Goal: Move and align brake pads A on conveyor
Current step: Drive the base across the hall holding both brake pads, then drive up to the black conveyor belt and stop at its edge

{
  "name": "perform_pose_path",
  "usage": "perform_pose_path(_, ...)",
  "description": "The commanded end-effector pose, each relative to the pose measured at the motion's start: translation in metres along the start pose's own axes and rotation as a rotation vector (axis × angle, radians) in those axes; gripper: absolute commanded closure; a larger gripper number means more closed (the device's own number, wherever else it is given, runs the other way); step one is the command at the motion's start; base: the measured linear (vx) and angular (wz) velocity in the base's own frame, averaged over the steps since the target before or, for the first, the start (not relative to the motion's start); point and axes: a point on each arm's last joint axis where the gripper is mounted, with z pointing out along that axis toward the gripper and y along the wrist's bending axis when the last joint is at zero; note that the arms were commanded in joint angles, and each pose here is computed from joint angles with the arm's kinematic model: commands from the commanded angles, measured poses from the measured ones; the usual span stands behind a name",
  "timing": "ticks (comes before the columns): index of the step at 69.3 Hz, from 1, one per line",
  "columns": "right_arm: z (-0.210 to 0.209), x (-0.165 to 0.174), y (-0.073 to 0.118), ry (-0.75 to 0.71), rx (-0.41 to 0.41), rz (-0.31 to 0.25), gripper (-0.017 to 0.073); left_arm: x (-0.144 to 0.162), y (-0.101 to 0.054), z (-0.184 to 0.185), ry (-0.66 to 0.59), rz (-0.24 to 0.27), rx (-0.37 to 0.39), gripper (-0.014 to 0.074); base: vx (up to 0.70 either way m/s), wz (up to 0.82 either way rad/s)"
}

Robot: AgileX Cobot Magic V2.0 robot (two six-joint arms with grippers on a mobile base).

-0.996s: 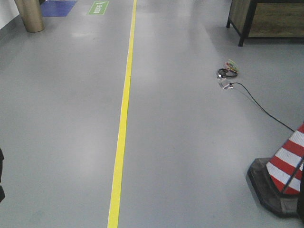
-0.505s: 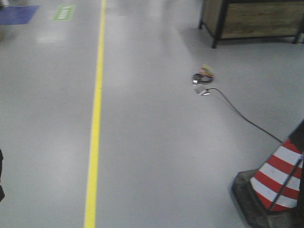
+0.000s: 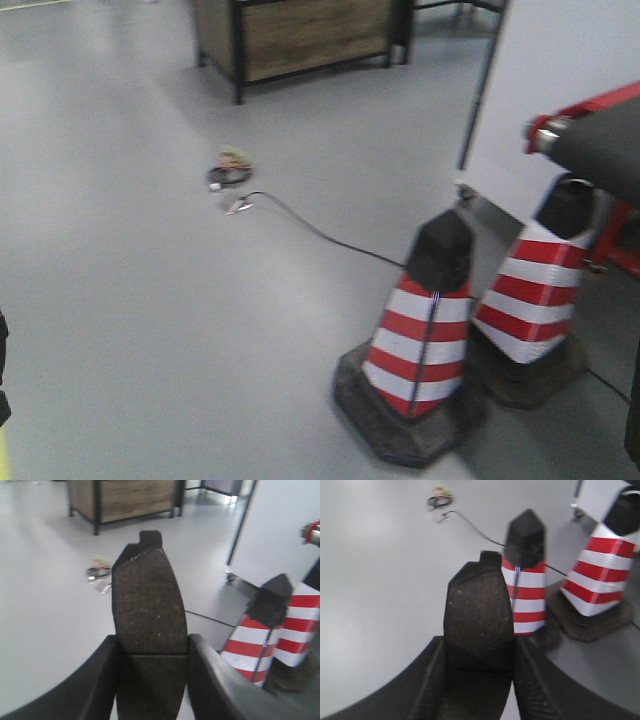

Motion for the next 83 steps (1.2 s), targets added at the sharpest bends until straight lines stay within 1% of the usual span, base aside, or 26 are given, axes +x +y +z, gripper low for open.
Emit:
perform_pose_path(1,-0.0057,-0.0169,0.0004,-0.12,0.0,-0.007,0.0566,-0.0185,-0.0014,-0.0027,-0.124,-0.014,0.008,0.06,0.22,-0.84)
perform_pose_path(50,-0.0057,-0.0169,0.0004,-0.12,0.0,-0.007,0.0566,-0.0185,-0.0014,-0.0027,-0.124,-0.014,0.008,0.06,0.2,-0.79)
perform_pose_path(83,-0.0057,-0.0169,0.0004,-0.12,0.0,-0.007,0.0566,-0.0185,-0.0014,-0.0027,-0.124,-0.014,0.008,0.06,0.1,-0.73)
